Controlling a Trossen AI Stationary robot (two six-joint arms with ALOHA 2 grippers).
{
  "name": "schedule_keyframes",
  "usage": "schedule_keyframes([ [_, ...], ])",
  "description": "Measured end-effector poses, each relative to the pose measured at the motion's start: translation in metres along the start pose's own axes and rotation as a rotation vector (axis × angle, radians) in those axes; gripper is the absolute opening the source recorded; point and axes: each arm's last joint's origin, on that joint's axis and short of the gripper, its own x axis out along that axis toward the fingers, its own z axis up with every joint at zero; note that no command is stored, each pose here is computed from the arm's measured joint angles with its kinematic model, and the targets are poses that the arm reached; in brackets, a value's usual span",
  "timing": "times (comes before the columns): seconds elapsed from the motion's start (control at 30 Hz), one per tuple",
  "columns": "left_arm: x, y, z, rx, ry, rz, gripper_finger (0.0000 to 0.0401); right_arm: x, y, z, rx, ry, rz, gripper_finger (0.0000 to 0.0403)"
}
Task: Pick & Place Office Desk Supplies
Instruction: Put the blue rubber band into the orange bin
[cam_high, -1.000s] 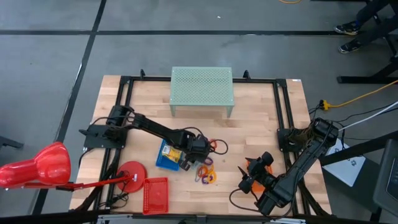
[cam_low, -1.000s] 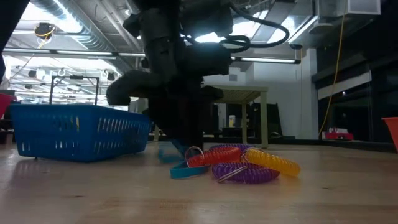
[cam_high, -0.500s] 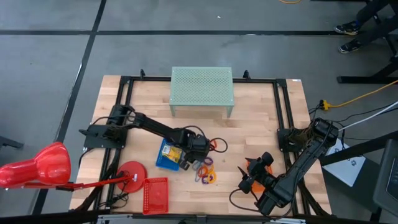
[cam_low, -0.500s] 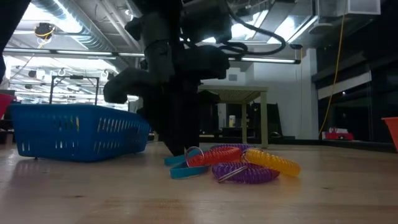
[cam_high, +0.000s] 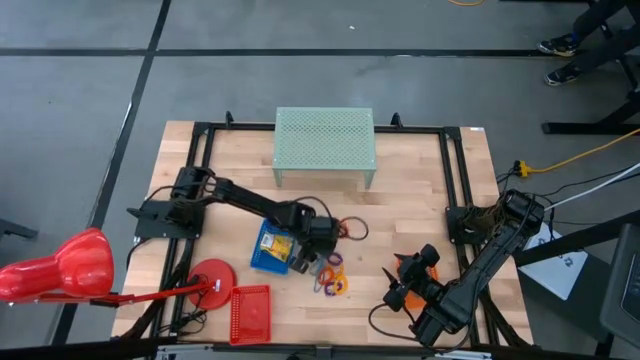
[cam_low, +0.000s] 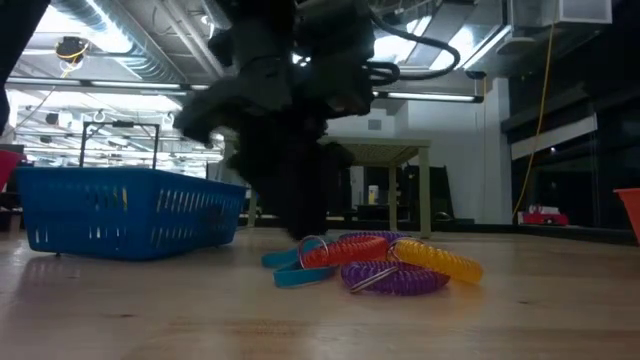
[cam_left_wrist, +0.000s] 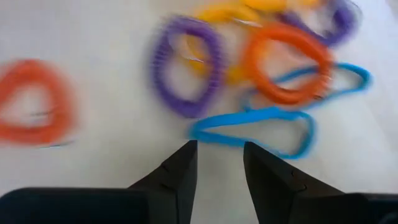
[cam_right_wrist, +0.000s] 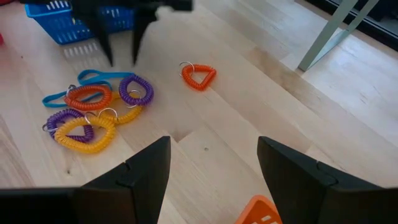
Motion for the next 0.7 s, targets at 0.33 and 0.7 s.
schedule_keyframes([
  [0.33,-0.012,0.021,0.002,-0.364,-0.031,-0.037,0.0128,0.0,0.001,0.0,0.006,-0.003,0.006,0.0242],
  [0.7,-0.007,0.0,0.008,-0.549,-0.004,0.031,0.0128,0.0,0.001,0.0,0.012,-0.004,0.01,0.0242],
])
